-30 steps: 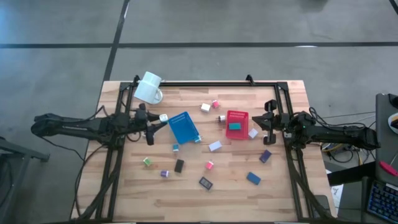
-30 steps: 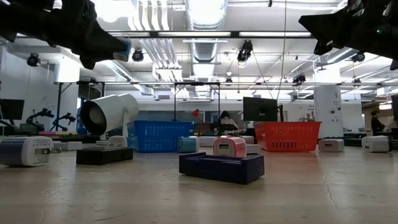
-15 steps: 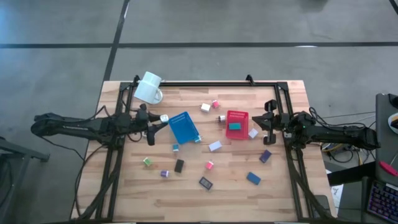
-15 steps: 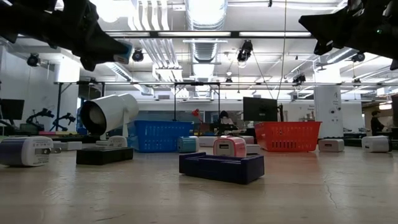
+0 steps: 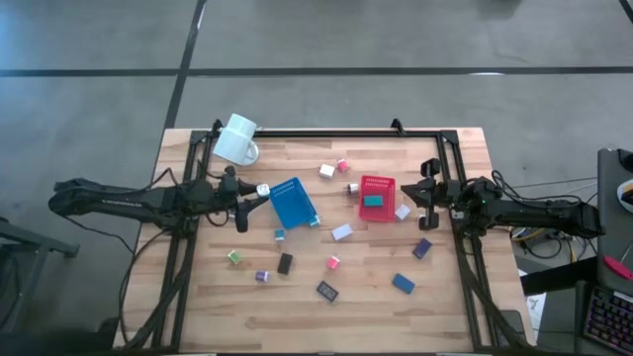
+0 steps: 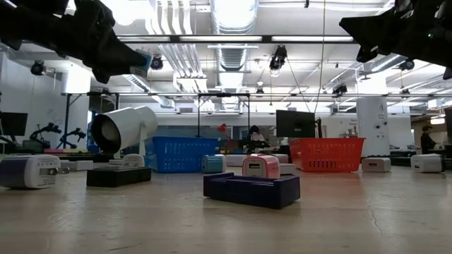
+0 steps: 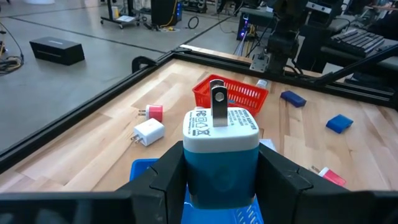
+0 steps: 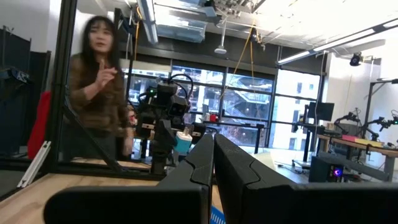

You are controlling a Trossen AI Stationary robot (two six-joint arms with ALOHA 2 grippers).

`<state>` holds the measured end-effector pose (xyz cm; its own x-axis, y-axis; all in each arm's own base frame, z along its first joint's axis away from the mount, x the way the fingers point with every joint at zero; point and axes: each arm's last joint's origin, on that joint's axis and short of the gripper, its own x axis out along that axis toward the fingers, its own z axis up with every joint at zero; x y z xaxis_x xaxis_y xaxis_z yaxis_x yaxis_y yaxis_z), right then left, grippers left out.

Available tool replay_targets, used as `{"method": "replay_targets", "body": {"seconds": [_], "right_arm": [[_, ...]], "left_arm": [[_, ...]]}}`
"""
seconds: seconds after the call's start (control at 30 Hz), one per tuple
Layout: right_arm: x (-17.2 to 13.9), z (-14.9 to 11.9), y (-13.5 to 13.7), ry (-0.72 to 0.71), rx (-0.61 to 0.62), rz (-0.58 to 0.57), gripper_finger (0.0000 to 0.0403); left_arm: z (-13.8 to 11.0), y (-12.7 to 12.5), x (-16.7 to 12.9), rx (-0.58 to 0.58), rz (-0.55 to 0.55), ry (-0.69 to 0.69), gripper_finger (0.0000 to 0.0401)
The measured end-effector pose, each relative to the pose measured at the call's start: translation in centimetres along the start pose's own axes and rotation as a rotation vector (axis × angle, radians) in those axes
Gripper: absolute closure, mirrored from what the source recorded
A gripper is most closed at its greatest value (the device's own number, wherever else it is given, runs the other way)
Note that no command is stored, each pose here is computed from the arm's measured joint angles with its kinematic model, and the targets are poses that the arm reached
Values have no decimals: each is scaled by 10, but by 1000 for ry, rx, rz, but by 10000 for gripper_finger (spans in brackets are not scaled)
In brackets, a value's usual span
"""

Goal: Pick & Place Office items
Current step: Put the left blue charger adapter into the blue bin

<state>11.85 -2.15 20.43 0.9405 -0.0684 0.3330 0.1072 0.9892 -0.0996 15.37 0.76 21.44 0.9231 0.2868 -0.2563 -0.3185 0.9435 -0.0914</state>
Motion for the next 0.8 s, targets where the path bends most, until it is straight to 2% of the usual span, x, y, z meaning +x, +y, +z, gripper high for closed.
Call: {"method": "replay_targets", "body": {"seconds": [0.5, 0.6, 0.8], "right_arm": [[0, 0, 0, 0, 0, 0, 394], [0, 0, 0, 0, 0, 0, 394], [0, 0, 0, -1, 4, 0, 394]], "left_arm": [[0, 0, 0, -9, -23, 7, 253], [1, 1, 0, -72, -13, 18, 253], [38, 2, 0, -82, 105, 215, 253]]}}
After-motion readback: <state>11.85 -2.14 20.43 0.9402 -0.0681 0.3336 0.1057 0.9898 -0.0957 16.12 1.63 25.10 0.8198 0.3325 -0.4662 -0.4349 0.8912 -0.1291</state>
